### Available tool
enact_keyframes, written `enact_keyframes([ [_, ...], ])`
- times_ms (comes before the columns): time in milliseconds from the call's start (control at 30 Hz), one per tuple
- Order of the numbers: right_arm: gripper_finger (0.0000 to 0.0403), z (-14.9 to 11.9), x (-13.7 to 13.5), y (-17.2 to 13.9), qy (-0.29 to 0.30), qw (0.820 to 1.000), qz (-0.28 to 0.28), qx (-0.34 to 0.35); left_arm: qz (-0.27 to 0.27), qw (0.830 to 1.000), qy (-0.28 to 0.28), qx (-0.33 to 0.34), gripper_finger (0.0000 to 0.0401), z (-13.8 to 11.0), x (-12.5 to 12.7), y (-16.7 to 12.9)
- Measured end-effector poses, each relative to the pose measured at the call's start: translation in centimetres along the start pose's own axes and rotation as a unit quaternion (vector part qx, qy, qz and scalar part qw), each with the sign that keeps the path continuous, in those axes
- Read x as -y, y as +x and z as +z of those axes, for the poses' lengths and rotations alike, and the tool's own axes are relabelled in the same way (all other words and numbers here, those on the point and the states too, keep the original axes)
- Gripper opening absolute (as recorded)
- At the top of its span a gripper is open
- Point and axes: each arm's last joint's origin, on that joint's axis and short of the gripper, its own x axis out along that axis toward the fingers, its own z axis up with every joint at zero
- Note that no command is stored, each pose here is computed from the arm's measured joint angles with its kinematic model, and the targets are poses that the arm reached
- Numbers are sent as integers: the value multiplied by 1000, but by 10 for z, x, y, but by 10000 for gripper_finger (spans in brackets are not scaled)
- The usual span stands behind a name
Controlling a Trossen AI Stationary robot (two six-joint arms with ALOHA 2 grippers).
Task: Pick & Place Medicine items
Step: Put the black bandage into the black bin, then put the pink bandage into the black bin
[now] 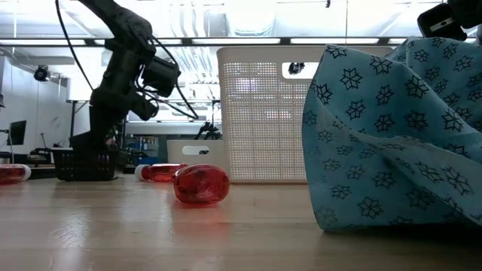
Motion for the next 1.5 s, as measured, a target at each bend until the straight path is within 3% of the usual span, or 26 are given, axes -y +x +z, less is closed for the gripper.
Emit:
enact_keyframes([
  [433,224,0,0,0,0,1000,0,0,0,1000,18,-1,218,-1,0,10],
  [1100,224,0,0,0,0,1000,0,0,-2,1000,16,18,284,2,0,10],
  [1500,224,0,0,0,0,1000,0,0,-3,1000,1,13,286,2,0,2],
])
